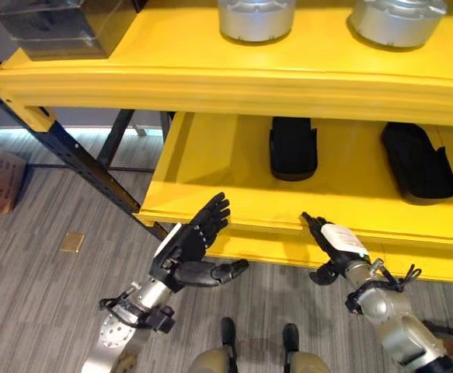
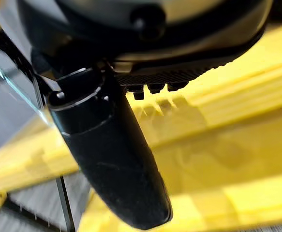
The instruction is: Move parts from the plastic box to the shelf.
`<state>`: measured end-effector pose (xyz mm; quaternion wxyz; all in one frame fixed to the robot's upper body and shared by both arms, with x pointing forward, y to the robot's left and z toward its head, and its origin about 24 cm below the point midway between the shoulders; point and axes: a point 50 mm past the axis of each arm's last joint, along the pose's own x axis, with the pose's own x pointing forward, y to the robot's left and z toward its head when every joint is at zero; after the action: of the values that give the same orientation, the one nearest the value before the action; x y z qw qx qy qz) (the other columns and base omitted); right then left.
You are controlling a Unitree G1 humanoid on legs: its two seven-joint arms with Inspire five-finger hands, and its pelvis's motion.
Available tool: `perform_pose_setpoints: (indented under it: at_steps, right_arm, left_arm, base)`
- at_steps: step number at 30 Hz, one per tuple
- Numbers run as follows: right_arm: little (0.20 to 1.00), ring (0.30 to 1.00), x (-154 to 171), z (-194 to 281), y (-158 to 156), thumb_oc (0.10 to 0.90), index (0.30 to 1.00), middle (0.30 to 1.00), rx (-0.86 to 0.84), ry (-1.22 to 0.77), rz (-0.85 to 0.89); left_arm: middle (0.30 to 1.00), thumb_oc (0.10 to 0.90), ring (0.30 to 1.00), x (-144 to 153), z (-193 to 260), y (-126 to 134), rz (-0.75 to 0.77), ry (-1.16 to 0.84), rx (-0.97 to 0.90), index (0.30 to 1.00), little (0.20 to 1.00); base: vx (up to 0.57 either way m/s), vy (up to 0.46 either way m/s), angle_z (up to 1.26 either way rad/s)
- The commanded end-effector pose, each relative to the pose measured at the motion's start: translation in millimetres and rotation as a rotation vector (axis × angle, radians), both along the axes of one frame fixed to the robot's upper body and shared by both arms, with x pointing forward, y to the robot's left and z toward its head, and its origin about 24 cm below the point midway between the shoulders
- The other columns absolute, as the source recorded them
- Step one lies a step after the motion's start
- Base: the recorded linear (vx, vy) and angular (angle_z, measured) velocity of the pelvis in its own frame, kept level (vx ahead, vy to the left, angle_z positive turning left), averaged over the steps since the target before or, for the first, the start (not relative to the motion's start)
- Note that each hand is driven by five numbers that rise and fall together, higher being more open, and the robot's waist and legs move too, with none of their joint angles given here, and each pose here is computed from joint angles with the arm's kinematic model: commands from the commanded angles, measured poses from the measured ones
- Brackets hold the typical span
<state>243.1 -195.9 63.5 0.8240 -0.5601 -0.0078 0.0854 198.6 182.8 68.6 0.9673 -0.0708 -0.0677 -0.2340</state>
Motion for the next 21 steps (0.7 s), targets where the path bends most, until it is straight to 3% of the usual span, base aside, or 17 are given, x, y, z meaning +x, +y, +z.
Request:
perform_pose_setpoints:
  at_steps: [1,11,16,21]
  right_arm:
    - [1.000,1.000,13.5,66.9,10.5,0.900,1.000,1.000,0.064,-0.388,0.080]
    - [1.000,1.000,10.1,71.8,-3.6,0.900,1.000,1.000,0.115,-0.501,0.016]
    - [1.000,1.000,4.4,61.2,-20.1,0.900,1.000,1.000,0.076,-0.481,-0.061]
    - [1.000,1.000,-3.0,60.1,-22.7,0.900,1.000,1.000,0.053,-0.469,-0.033]
  left_arm:
    - [1.000,0.900,1.000,0.7,43.8,-3.7,-0.009,-0.271,-0.041,1.000,1.000]
    - [1.000,0.900,1.000,-2.6,42.6,-1.5,-0.057,-0.259,-0.080,1.000,1.000]
    - [1.000,0.900,1.000,-3.2,42.1,-5.9,-0.127,-0.265,-0.089,1.000,1.000]
    - [1.000,0.900,1.000,0.7,44.0,-10.2,-0.152,-0.261,-0.103,1.000,1.000]
  base:
    - [0.00,0.009,-0.09]
    - [0.00,0.036,0.00]
    - [-0.02,0.108,-0.07]
    - [-0.02,0.072,-0.20]
